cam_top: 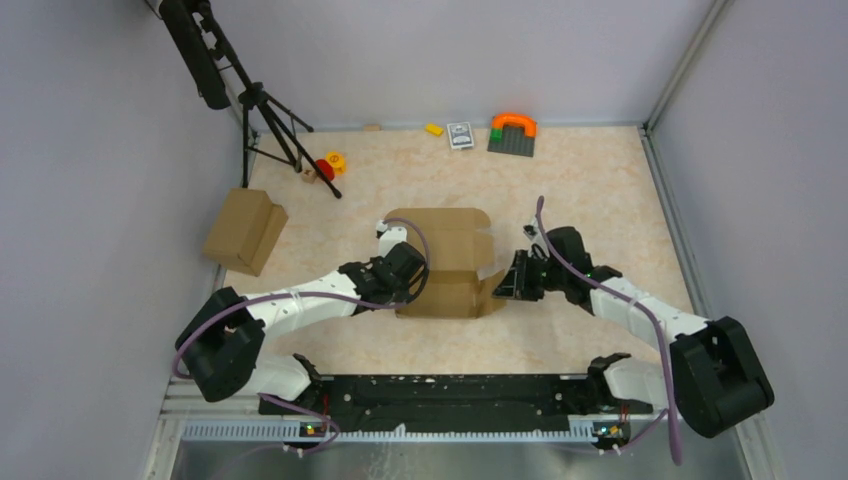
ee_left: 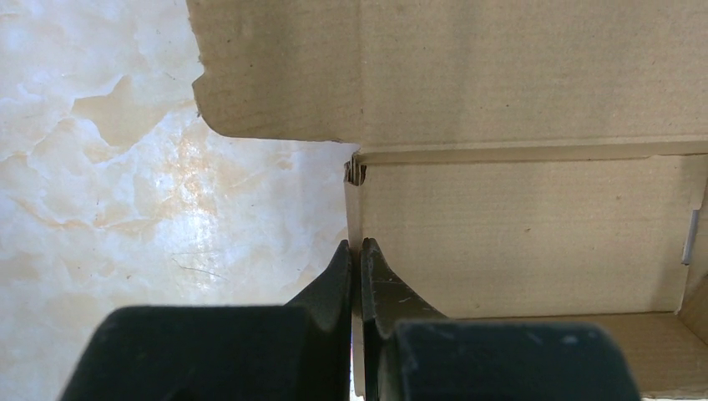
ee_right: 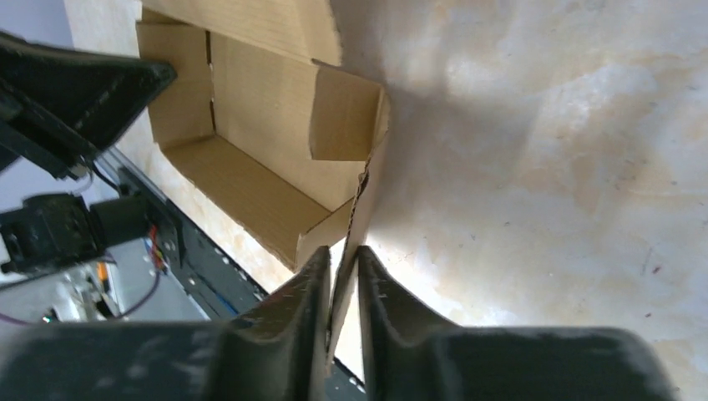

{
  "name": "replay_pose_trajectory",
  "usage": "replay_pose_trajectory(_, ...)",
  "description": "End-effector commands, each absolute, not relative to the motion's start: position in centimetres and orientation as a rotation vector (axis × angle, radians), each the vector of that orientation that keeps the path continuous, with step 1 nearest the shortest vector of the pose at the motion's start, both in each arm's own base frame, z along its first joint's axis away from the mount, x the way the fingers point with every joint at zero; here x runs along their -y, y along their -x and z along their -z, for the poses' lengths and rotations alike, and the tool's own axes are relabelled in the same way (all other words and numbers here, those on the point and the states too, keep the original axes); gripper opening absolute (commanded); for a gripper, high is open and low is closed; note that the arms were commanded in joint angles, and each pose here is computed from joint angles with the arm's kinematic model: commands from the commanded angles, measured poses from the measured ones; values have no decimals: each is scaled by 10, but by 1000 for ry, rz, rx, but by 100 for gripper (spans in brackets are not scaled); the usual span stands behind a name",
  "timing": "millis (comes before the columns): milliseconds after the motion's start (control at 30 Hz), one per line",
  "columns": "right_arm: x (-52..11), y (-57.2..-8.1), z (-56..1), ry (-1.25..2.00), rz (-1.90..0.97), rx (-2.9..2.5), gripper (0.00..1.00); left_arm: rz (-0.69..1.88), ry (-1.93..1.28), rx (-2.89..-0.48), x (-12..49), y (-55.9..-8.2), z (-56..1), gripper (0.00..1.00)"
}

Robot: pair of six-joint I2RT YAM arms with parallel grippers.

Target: Fold the paper box

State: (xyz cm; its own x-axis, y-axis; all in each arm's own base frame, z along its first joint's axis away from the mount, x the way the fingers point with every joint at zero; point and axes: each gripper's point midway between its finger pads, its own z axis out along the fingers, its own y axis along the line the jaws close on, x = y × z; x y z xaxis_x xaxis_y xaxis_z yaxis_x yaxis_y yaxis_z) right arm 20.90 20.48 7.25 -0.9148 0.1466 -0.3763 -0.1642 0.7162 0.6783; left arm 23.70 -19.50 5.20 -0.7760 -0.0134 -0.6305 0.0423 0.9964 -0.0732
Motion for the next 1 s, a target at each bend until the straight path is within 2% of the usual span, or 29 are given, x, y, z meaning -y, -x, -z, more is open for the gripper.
replay_pose_trajectory(0, -226, -217, -92, 133, -1099, -2455, 27, 145, -24, -2431, 203, -241, -61, 0)
replay_pose_trajectory(233, -236, -218, -96, 138, -1170, -2427, 36, 152, -17, -2435, 201, -238, -61, 0)
replay_pose_trajectory(433, -248, -214, -109, 206, -1256, -2375, 58, 163, -23, -2437, 203, -238, -62, 0)
replay_pose_trajectory(500, -249, -213, -111, 219, -1267, -2366, 62, 167, -22, -2435, 204, -238, -63, 0)
replay_pose_trajectory(967, -265, -211, -112, 284, -1350, -2355, 68, 178, -23, -2436, 207, -238, -63, 0)
